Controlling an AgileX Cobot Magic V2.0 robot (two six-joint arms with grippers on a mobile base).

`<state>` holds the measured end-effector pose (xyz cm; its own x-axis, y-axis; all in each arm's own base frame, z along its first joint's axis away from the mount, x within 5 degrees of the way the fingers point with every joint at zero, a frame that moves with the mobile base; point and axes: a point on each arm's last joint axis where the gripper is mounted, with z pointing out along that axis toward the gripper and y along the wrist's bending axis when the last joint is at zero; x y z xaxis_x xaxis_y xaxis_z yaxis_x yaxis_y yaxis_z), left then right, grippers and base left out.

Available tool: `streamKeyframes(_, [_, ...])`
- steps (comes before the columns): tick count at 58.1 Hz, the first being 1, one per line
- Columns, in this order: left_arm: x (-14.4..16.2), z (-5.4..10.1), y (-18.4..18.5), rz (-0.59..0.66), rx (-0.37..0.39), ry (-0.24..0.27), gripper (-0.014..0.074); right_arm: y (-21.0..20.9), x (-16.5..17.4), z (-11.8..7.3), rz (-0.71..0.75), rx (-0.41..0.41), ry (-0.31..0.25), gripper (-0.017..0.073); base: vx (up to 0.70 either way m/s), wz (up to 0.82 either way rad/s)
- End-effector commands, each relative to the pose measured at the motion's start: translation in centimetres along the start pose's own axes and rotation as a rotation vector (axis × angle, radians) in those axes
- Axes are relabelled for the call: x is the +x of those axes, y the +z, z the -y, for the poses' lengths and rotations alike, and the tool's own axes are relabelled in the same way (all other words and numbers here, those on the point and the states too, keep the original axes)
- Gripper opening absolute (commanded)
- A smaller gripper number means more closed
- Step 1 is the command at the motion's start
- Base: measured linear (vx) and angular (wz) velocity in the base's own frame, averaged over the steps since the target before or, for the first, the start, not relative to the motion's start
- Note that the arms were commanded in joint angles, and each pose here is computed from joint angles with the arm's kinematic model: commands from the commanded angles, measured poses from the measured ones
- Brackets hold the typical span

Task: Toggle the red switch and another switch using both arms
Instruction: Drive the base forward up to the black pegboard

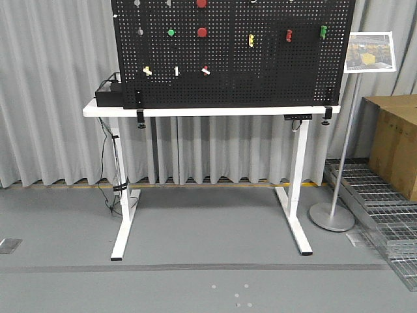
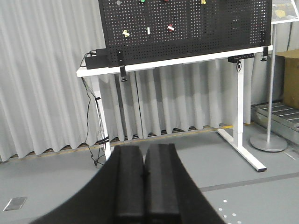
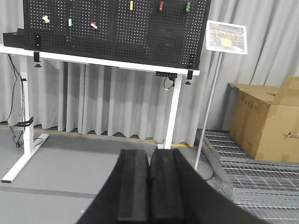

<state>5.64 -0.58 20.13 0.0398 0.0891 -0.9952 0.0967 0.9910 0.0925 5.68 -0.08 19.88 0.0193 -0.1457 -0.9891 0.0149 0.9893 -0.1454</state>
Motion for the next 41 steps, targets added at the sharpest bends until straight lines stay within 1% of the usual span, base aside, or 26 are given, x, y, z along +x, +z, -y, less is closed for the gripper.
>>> streamKeyframes(1, [-0.08, -0.10, -0.02, 0.070, -0.017, -0.012, 0.0003, -0.09, -0.63, 0.06, 0.085, 0.011, -0.004, -0.0006, 0.00, 0.00])
streamKeyframes(41, [-0.08, -0.10, -0.02, 0.070, -0.017, -0.012, 0.0003, -0.09, -0.63, 0.06, 0.085, 0.011, -0.004, -0.0006, 0.00, 0.00])
